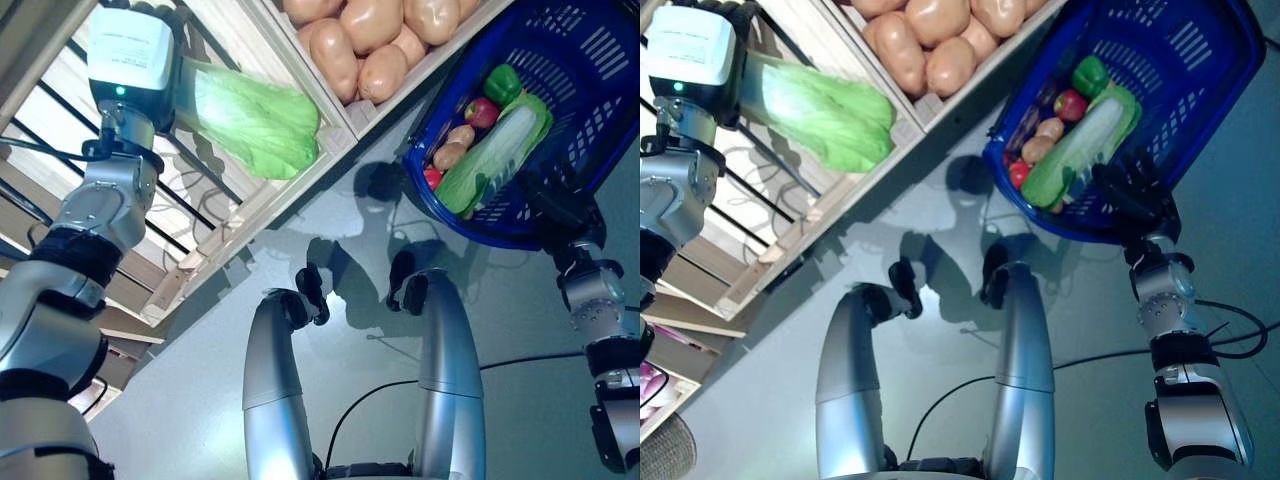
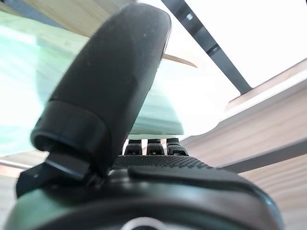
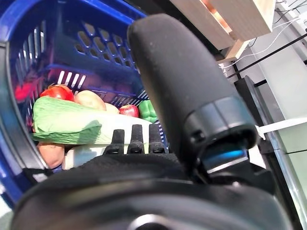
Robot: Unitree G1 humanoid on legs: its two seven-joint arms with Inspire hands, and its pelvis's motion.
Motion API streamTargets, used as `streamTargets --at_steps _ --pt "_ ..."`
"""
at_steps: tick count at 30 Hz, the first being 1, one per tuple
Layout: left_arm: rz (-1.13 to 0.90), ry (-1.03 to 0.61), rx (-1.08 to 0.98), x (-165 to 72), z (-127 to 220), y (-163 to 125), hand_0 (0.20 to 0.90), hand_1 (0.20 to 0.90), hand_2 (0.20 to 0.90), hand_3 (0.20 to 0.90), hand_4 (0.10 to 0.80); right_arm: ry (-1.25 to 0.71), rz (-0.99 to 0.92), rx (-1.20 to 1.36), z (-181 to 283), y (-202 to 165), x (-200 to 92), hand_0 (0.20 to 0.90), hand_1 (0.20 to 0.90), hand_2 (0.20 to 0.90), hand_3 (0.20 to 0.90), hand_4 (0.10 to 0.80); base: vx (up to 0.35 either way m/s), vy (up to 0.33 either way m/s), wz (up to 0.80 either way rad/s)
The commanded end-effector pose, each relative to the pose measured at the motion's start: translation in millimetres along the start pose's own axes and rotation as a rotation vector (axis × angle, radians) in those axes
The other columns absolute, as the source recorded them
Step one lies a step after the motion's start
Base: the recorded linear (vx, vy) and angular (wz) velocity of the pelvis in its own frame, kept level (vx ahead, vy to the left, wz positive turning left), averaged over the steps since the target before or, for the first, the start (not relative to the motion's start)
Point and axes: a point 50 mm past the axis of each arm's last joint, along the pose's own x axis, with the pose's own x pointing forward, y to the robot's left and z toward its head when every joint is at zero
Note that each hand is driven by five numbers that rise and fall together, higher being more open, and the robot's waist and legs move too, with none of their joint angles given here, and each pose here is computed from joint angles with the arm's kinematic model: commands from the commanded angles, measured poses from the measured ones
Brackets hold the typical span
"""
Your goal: Put vegetables into the basket
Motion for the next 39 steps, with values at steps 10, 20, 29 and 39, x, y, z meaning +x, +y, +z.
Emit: streamTargets --at_steps 10,20,29,39 --pt "-0.318 0.398 0.045 -25.2 -81.8 -26.5 0.3 0.3 0.3 0.3 0.4 -0.107 -0.015 0.072 15.6 1.5 -5.7 0.9 0.9 0.9 0.9 0.8 -0.003 0.002 -0.1" --pt "-0.303 0.257 0.087 -30.5 -79.4 -31.0 0.3 0.3 0.3 0.3 0.4 -0.068 -0.034 0.113 -2.7 -10.5 -14.1 0.9 0.9 0.9 0.9 0.8 -0.003 0.005 -0.02" --pt "-0.431 0.136 -0.005 -68.1 -75.1 -64.9 0.3 0.3 0.3 0.3 0.4 0.048 -0.13 0.157 -48.0 -26.5 -38.9 0.9 0.9 0.9 0.9 0.8 0.062 0.001 0.05" --pt "-0.506 0.204 -0.532 -128.1 -54.6 -100.8 0.3 0.3 0.3 0.3 0.4 0.169 -0.138 0.173 -93.2 -31.3 -73.6 0.9 0.9 0.9 0.9 0.8 0.118 -0.02 0.05"
